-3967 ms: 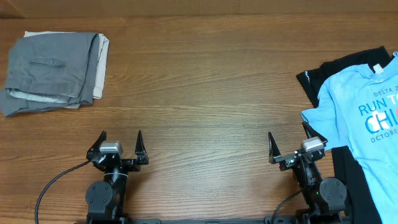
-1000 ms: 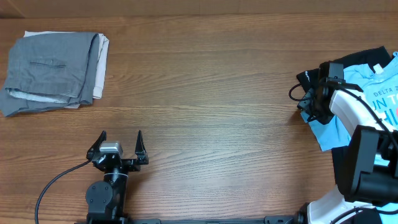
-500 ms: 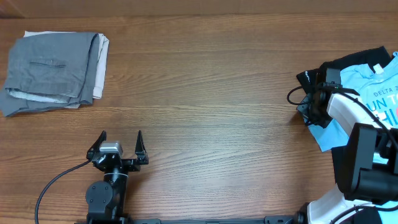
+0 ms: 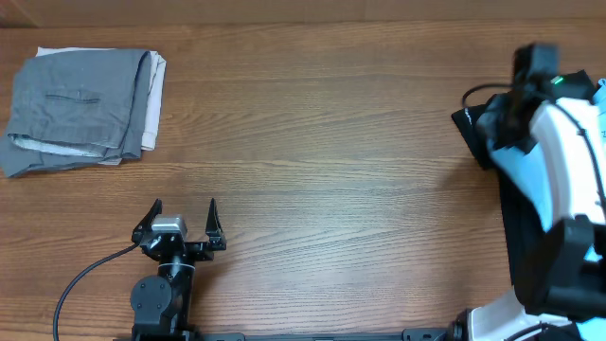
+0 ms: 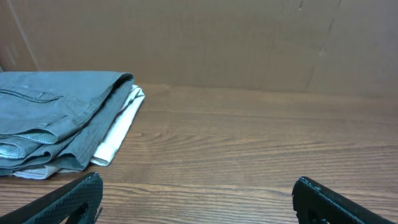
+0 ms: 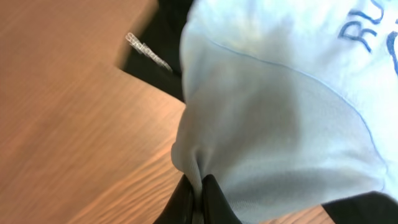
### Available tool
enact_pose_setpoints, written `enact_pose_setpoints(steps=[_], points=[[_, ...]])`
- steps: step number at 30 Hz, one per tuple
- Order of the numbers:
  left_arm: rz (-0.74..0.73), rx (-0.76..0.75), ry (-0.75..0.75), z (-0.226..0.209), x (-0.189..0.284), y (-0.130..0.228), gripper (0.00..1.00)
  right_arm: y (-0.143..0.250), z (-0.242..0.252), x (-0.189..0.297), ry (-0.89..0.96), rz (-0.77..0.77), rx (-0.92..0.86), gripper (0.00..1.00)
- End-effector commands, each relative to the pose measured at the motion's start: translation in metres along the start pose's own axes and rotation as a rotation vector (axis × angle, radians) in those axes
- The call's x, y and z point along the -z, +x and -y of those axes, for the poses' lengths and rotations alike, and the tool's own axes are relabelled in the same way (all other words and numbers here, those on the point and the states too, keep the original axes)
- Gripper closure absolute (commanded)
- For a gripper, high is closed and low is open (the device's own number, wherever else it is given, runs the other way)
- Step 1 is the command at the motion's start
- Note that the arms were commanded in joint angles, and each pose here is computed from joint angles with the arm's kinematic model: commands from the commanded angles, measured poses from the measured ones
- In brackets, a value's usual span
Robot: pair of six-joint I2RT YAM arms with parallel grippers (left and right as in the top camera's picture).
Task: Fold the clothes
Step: 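Drag the blue t-shirt with the right gripper leftward to table center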
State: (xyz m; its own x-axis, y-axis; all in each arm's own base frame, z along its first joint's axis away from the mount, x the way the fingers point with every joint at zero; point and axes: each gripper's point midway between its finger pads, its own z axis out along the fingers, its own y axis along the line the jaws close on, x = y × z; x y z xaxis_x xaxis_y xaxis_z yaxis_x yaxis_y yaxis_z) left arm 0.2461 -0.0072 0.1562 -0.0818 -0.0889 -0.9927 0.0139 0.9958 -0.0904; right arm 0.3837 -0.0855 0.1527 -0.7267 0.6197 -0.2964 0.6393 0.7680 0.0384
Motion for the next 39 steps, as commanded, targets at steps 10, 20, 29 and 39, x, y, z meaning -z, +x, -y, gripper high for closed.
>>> enact_pose_setpoints(steps=[10,20,29,39], points=[[0.004,-0.027,0.015,0.003,0.0,0.0,0.0,0.078,-0.16,0.136,-0.583,-0.113,0.292,0.96],[0.004,-0.027,0.015,0.003,0.0,0.0,0.0,0.246,-0.315,0.157,-0.806,-0.143,0.66,0.92],[0.004,-0.027,0.015,0.003,0.0,0.0,0.0,0.358,-0.366,0.113,-0.831,-0.214,0.849,0.92],[0.004,-0.027,0.015,0.003,0.0,0.0,0.0,0.349,-0.358,0.131,-0.894,-0.229,0.916,0.28]])
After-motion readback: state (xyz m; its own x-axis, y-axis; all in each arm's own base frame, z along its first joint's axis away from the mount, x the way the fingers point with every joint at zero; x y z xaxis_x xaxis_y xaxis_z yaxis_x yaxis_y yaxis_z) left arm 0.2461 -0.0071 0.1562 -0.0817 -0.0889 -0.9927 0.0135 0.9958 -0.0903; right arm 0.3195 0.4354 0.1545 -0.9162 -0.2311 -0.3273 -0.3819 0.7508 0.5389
